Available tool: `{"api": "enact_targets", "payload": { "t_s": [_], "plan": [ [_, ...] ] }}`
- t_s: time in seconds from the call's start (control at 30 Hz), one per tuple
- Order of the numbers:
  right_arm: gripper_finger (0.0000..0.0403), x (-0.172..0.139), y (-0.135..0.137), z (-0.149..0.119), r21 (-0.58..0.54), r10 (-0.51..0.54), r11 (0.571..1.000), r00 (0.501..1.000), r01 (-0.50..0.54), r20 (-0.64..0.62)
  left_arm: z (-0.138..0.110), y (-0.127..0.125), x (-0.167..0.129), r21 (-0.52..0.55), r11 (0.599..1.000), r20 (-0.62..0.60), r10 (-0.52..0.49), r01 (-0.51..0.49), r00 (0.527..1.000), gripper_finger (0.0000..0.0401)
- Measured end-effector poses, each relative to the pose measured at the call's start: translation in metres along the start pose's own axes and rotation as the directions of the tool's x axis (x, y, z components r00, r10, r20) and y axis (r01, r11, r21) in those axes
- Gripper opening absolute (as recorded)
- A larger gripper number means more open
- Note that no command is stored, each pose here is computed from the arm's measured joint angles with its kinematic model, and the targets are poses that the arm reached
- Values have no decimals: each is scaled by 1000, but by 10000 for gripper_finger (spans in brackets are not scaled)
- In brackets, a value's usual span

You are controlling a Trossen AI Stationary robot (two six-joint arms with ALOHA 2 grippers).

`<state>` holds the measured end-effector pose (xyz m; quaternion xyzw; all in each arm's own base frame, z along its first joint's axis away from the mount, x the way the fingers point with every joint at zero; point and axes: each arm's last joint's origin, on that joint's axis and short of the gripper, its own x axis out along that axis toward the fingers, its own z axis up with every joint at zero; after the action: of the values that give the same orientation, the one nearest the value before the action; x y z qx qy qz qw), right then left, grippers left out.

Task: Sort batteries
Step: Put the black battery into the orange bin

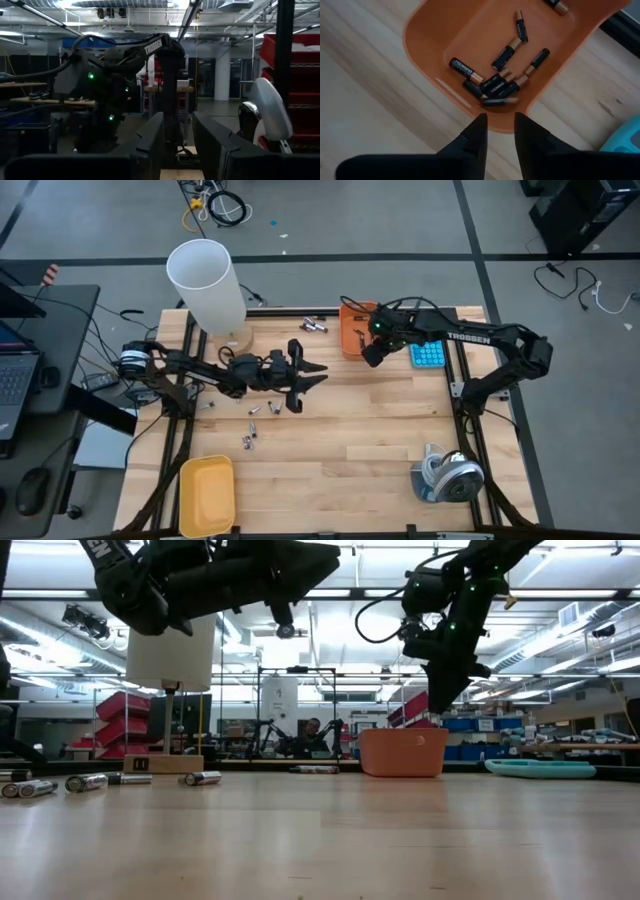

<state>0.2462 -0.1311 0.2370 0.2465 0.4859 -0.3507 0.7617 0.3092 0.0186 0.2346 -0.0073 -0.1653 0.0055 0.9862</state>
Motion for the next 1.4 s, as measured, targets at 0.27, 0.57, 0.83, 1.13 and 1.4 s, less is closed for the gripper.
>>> {"api": "enact_targets", "payload": {
  "t_s": [0.27, 0.57, 0.83, 1.13, 1.4],
  "plan": [
    [89, -18, 1, -2, -57, 31, 998, 998, -27, 62, -9, 5, 0, -21, 985, -99, 169, -172, 981, 103],
    [87, -89, 6, -22, -146, 138, 985, 941, -96, 309, -13, 19, 26, 44, 957, -374, 283, -288, 883, 103],
    [86, -125, 6, -47, -155, 107, 987, 900, -45, 422, 12, 55, 48, 232, 929, -627, 370, -289, 686, 89],
    [86, -127, 11, -55, -183, 94, 983, 904, -18, 417, 30, 125, 28, 357, 876, -742, 477, -323, 471, 51],
    [73, -129, 14, -58, -190, 72, 982, 899, 13, 433, 19, 178, -3, 274, 882, -828, 419, -382, 373, 5]
  ]
}}
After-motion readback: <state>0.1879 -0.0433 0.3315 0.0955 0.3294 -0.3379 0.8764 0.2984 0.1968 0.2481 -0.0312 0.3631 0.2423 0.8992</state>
